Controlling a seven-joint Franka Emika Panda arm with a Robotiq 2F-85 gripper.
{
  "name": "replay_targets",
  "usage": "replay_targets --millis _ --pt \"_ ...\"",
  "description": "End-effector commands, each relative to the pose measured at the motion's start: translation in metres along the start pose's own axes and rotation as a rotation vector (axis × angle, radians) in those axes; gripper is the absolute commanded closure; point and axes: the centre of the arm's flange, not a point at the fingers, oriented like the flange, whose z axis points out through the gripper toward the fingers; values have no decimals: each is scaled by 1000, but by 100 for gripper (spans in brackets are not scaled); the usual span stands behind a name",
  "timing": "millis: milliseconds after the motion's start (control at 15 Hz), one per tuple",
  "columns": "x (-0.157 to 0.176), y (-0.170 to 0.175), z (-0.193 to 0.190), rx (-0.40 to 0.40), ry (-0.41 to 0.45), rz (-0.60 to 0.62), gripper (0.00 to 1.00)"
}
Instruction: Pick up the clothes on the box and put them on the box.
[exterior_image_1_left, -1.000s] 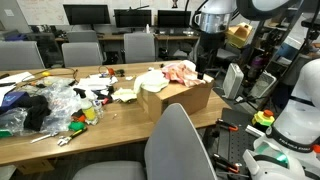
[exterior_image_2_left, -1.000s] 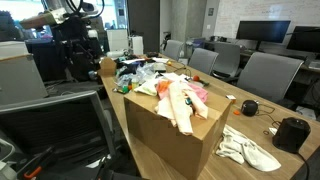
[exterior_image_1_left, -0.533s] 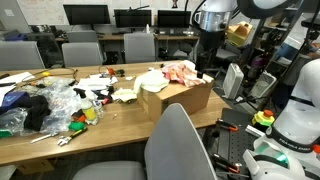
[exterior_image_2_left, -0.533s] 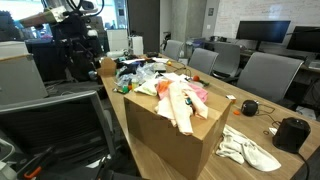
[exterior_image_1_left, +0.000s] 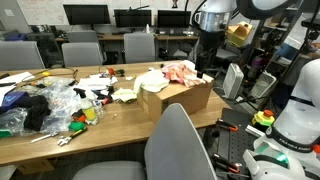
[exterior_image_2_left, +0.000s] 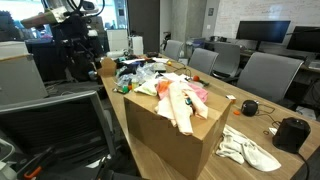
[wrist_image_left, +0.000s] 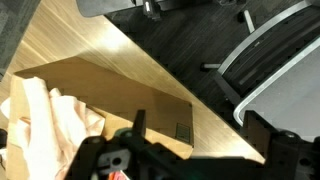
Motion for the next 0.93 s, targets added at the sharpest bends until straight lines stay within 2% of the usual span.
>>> replay_targets --millis 0,133,400,867 --pt "22 15 -19 -25 63 75 0" --pt "33 32 -33 -18 93 150 0" --pt "50 79 -58 59 95 316 0" --pt "66 152 -73 224 105 556 0"
